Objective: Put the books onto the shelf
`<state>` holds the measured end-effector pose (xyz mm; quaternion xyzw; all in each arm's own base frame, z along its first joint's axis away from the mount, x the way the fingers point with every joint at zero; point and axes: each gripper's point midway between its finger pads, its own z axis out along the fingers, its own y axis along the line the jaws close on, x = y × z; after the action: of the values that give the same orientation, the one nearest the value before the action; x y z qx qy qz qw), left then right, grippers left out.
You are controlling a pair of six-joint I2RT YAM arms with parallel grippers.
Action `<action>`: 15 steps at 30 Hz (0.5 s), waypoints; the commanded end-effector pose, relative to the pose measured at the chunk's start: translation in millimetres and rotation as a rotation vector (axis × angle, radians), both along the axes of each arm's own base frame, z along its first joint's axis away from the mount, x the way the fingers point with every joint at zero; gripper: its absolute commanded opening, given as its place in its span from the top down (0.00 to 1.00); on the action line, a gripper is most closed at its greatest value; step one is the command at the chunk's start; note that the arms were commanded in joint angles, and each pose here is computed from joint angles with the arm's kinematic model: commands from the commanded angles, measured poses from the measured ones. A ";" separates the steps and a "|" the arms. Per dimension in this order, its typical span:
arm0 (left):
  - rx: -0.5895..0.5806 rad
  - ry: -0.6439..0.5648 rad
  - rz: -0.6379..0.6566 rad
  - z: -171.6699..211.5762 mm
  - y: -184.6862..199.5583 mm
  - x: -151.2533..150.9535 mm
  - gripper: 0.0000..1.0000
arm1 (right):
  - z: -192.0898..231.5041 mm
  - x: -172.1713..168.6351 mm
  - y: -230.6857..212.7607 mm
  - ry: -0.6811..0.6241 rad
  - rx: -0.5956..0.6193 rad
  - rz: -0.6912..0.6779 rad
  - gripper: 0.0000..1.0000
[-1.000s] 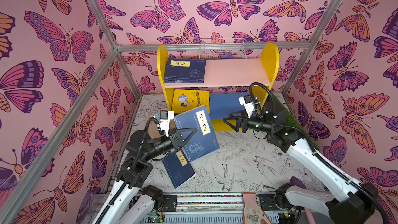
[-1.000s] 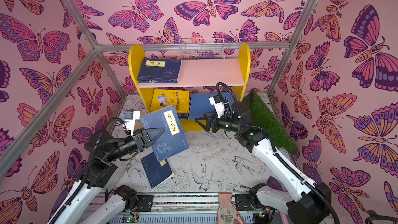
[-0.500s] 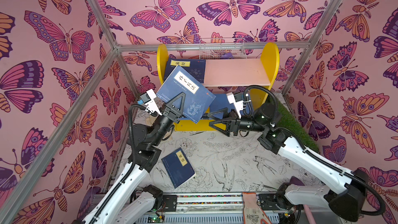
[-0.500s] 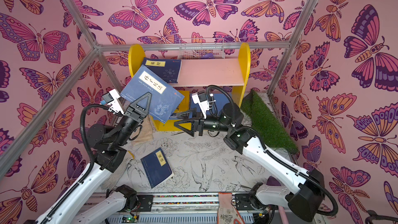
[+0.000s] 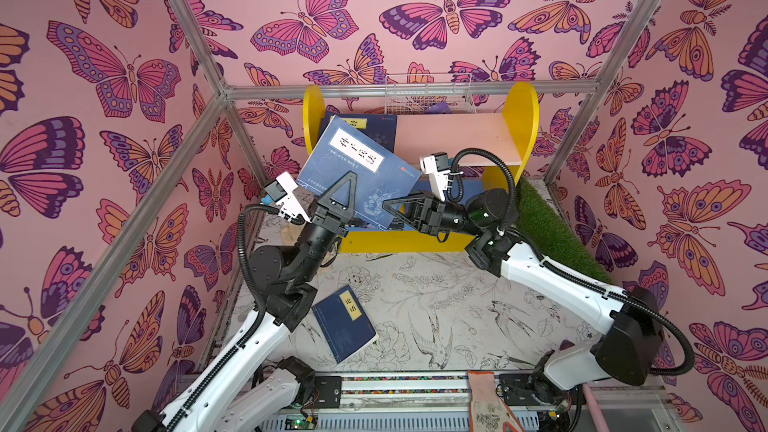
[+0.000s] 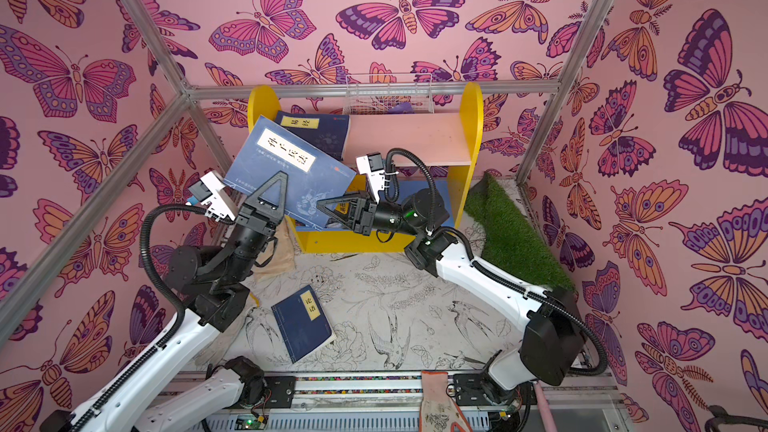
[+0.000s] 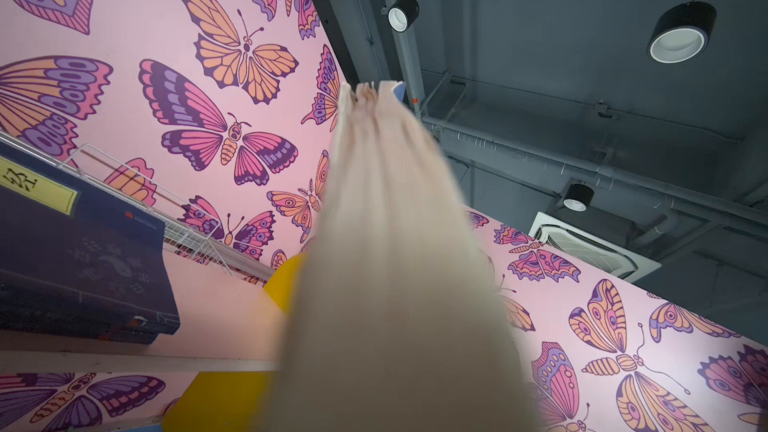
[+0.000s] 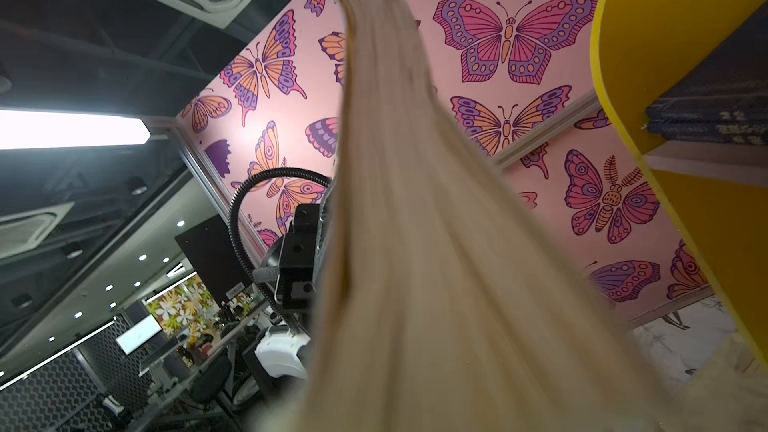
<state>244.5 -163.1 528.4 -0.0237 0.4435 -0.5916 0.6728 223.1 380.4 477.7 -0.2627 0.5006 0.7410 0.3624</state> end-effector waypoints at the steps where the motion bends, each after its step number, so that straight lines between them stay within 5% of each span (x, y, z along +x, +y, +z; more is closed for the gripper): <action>1: 0.024 -0.038 0.057 4.4 4.9 -5.4 1.00 | 40.0 -10.7 -20.6 -0.037 0.133 -0.004 0.96; 6: 0.156 0.086 0.137 -24.0 2.5 10.6 0.51 | 47.8 33.9 -34.5 -0.027 -0.084 -0.197 1.00; 8: 0.193 0.149 0.201 -39.4 11.4 15.9 0.39 | 53.4 55.2 -46.8 -0.031 -0.188 -0.283 1.00; 15: 0.392 0.427 0.419 -106.0 45.9 29.8 0.41 | 51.9 131.8 -73.2 0.095 -0.395 -0.326 1.00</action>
<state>264.6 -136.0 461.3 -0.0799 0.5946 -0.4204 0.6807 326.0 296.7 594.0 -0.2193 0.5989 0.5959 0.4880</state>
